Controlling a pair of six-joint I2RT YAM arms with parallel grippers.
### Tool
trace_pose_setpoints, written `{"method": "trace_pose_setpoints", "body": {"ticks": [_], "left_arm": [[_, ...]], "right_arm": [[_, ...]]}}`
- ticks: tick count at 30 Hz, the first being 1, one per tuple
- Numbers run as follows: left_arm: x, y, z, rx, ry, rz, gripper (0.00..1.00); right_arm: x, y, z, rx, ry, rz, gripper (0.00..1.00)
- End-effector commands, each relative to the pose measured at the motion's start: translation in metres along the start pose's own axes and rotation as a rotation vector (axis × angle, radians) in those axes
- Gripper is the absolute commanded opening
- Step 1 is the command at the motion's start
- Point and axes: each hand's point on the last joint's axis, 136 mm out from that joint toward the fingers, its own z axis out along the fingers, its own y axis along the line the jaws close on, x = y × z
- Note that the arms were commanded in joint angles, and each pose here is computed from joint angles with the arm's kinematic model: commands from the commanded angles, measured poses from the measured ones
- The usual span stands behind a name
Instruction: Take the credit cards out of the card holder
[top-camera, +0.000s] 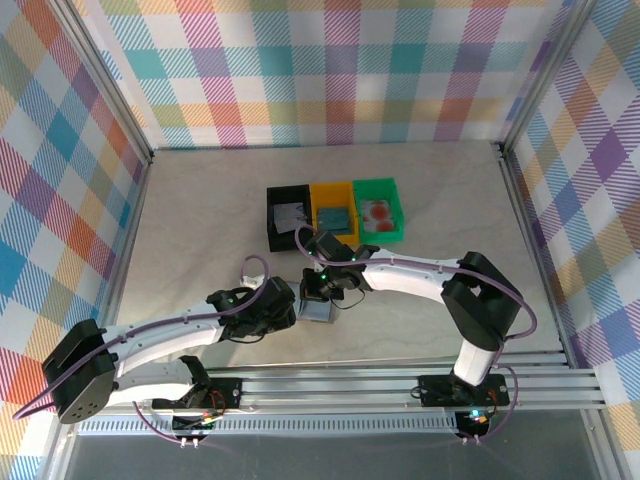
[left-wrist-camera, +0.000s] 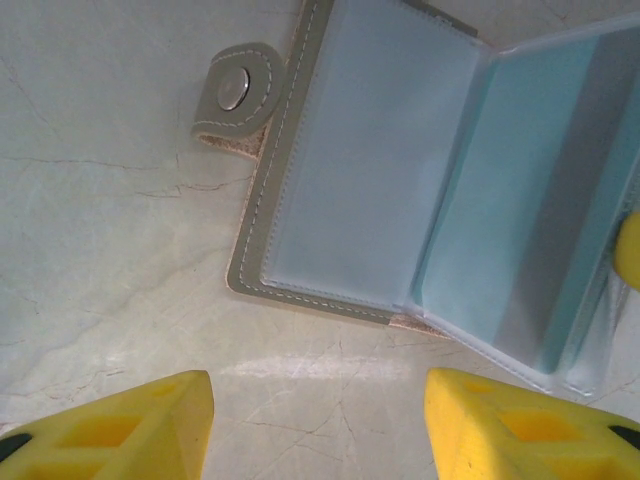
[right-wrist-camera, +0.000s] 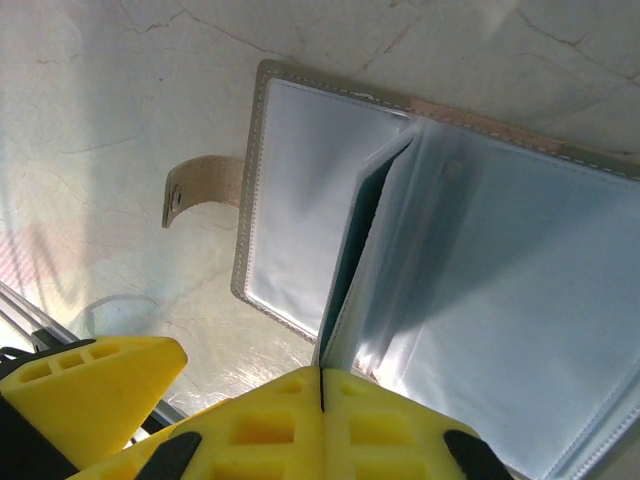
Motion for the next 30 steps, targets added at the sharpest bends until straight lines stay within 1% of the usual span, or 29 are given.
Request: {"method": "trace_pose_setpoints", "body": {"ticks": [1, 15, 20, 26, 30], "left_arm": [[0.0, 0.018, -0.001, -0.051, -0.01, -0.016, 0.58], [-0.002, 0.022, -0.003, -0.054, -0.017, -0.028, 0.58], [-0.003, 0.025, -0.005, -0.058, -0.024, -0.028, 0.58], [-0.004, 0.027, -0.005, -0.058, -0.026, -0.032, 0.58], [-0.004, 0.026, -0.004, -0.052, -0.023, -0.033, 0.58]], "right_arm": [[0.001, 0.006, 0.003, -0.009, 0.012, -0.01, 0.0], [0.006, 0.004, 0.019, -0.005, 0.044, -0.008, 0.0], [0.007, -0.001, 0.015, 0.014, 0.032, -0.009, 0.0], [0.014, -0.016, 0.004, 0.053, 0.011, -0.008, 0.0], [0.023, -0.035, -0.001, 0.097, 0.01, 0.001, 0.0]]}}
